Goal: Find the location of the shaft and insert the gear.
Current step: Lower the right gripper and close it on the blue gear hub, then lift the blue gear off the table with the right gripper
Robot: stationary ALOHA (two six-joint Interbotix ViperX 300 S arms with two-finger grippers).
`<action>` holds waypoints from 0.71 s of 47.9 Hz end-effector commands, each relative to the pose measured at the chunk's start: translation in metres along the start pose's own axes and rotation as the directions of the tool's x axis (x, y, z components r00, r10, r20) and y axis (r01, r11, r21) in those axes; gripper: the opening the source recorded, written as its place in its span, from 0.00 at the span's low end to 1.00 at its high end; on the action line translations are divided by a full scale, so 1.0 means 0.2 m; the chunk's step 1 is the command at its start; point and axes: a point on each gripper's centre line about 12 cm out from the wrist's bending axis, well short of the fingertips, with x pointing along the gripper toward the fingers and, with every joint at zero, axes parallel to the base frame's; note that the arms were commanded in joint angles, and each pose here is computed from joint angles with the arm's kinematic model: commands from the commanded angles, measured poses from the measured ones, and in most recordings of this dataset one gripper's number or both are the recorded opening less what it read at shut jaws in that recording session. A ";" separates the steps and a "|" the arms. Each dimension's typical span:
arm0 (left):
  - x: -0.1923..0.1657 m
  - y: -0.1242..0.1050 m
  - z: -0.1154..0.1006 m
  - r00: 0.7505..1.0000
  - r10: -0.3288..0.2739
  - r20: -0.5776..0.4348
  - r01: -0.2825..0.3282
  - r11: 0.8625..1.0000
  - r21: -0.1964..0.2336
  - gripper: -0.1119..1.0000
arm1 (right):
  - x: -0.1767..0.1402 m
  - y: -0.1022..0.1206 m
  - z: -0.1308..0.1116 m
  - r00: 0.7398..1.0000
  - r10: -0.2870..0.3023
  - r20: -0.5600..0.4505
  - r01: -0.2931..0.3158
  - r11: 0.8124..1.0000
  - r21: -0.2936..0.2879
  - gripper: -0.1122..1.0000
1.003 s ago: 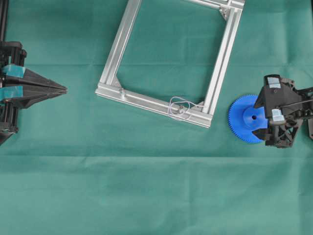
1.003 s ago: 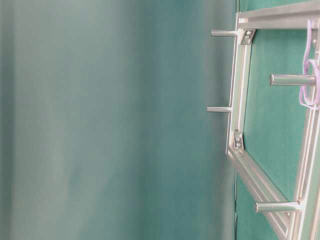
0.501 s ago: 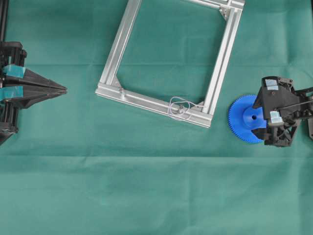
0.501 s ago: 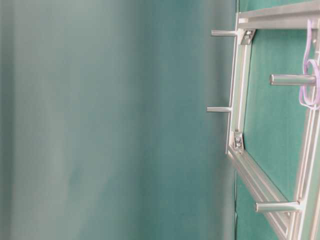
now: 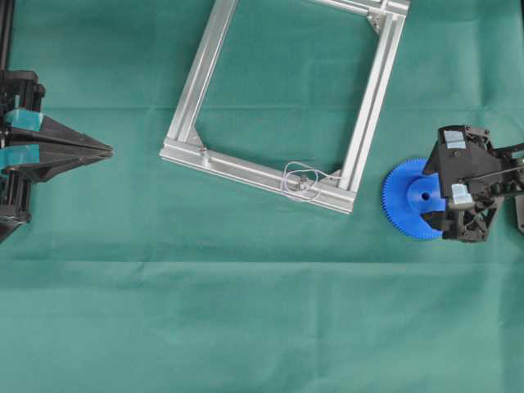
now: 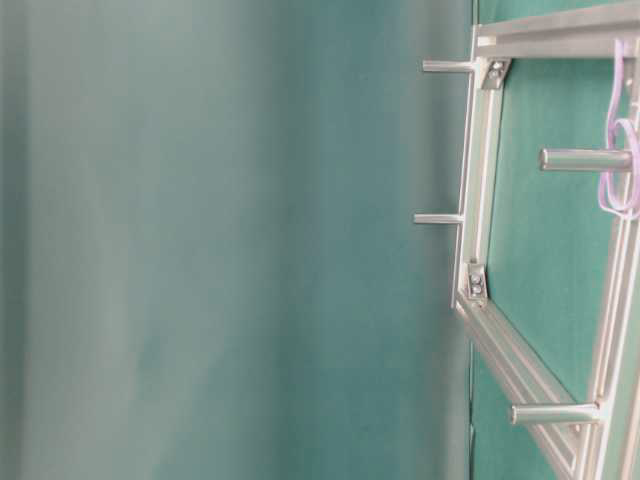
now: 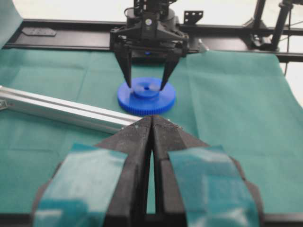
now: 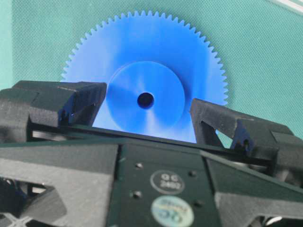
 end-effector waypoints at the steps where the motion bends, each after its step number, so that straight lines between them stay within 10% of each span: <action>1: 0.01 0.00 0.02 1.000 0.002 0.009 -0.002 1.000 -0.005 0.10 | -0.01 0.00 0.02 1.000 0.003 0.015 -0.003 1.000 0.001 0.93; 34: 0.01 0.00 0.01 1.000 0.003 0.005 -0.002 1.000 -0.008 0.10 | 0.06 0.00 0.00 1.000 -0.002 -0.011 0.002 1.000 -0.002 0.93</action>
